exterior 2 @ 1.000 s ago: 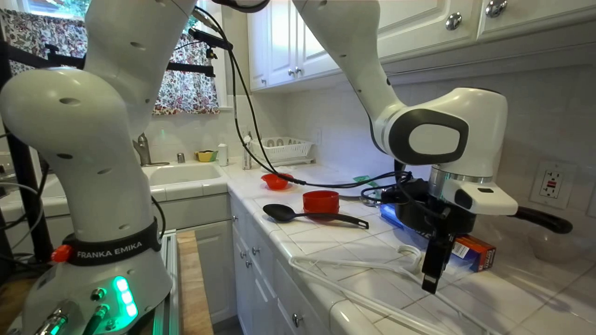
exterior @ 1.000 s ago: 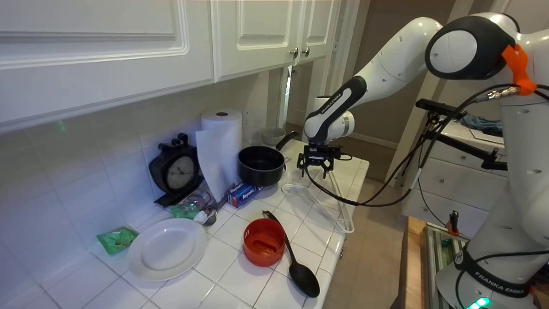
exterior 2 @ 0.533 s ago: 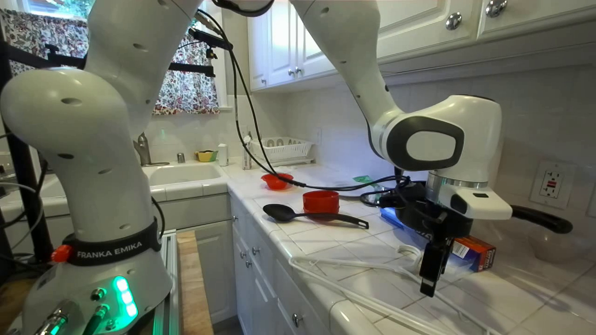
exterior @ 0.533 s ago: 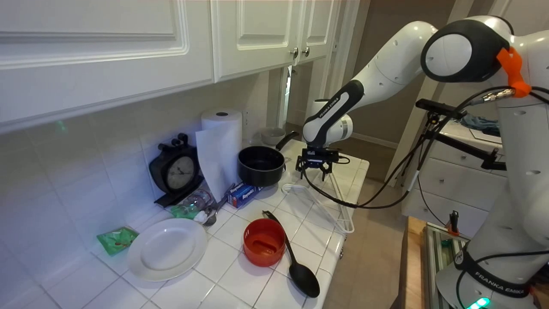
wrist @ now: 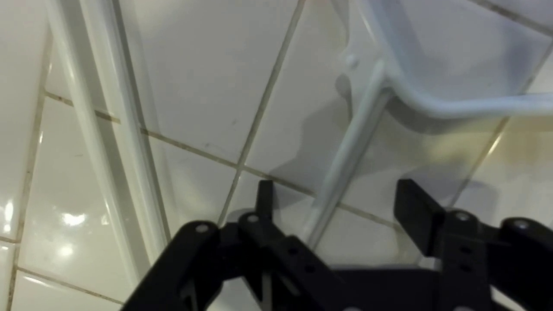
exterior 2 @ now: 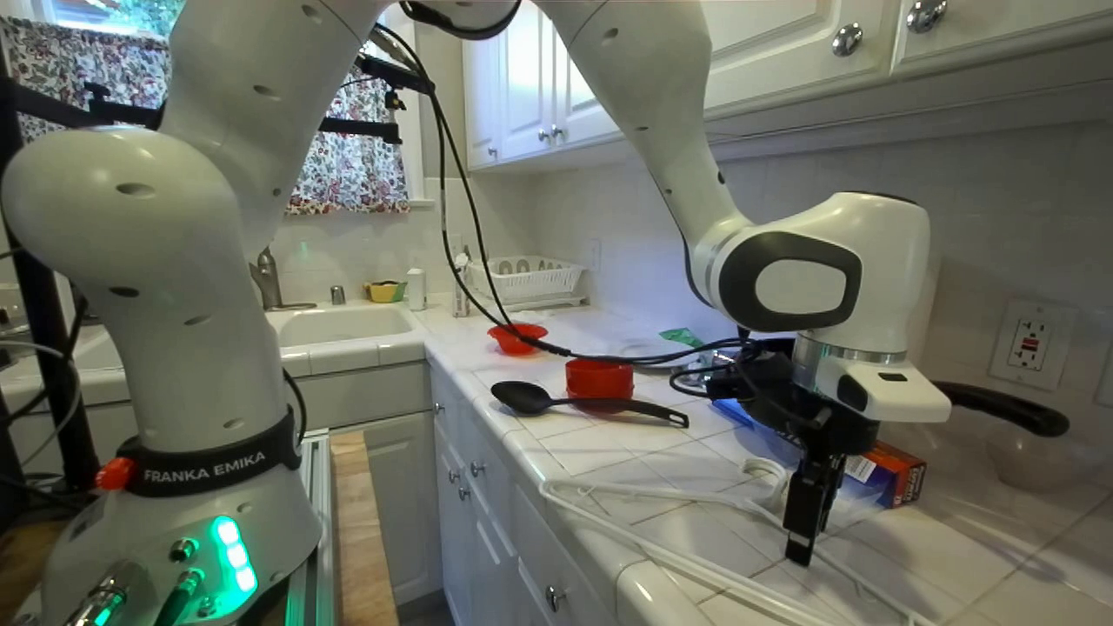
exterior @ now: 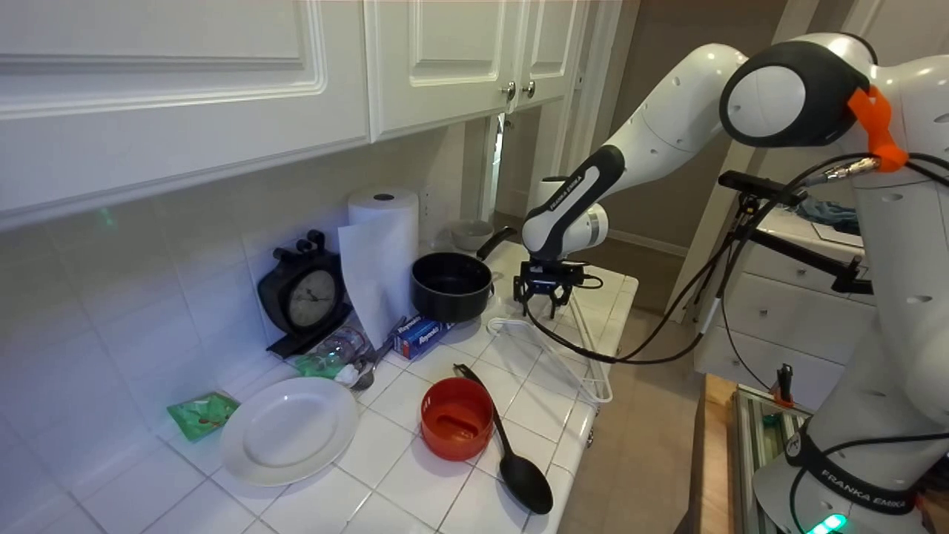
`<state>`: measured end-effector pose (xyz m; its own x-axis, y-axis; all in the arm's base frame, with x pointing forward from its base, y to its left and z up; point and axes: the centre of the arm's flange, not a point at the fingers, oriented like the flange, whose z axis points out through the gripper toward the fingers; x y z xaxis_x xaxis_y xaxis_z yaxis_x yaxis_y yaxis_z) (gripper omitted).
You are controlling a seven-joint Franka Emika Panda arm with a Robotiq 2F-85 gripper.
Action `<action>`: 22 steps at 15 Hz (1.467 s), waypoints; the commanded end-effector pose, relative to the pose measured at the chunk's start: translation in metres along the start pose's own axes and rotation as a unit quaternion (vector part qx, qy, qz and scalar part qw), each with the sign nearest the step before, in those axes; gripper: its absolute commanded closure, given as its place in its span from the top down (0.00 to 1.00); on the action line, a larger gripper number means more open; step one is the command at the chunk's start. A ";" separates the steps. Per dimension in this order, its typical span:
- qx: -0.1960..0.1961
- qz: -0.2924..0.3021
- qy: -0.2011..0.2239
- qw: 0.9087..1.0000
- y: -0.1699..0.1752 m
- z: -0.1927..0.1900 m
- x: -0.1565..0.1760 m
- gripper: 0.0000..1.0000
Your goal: Put the hangers on the top right knob of the cabinet
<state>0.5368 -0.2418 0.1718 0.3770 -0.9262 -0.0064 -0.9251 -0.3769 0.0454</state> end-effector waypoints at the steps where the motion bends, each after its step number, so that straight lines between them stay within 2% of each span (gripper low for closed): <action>1: 0.000 0.010 0.011 1.000 -0.009 0.004 0.005 0.42; 6: 0.001 0.017 0.011 1.000 -0.013 0.002 0.007 0.06; 9: 0.000 0.023 0.009 1.000 -0.014 0.002 0.008 0.03; 15: 0.002 0.028 0.001 1.000 -0.013 -0.002 0.005 0.04; 22: 0.017 0.016 -0.027 0.999 -0.003 -0.026 -0.003 0.04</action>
<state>0.5455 -0.2395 0.1810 0.3492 -0.9370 -0.0115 -0.9361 -0.3494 0.0401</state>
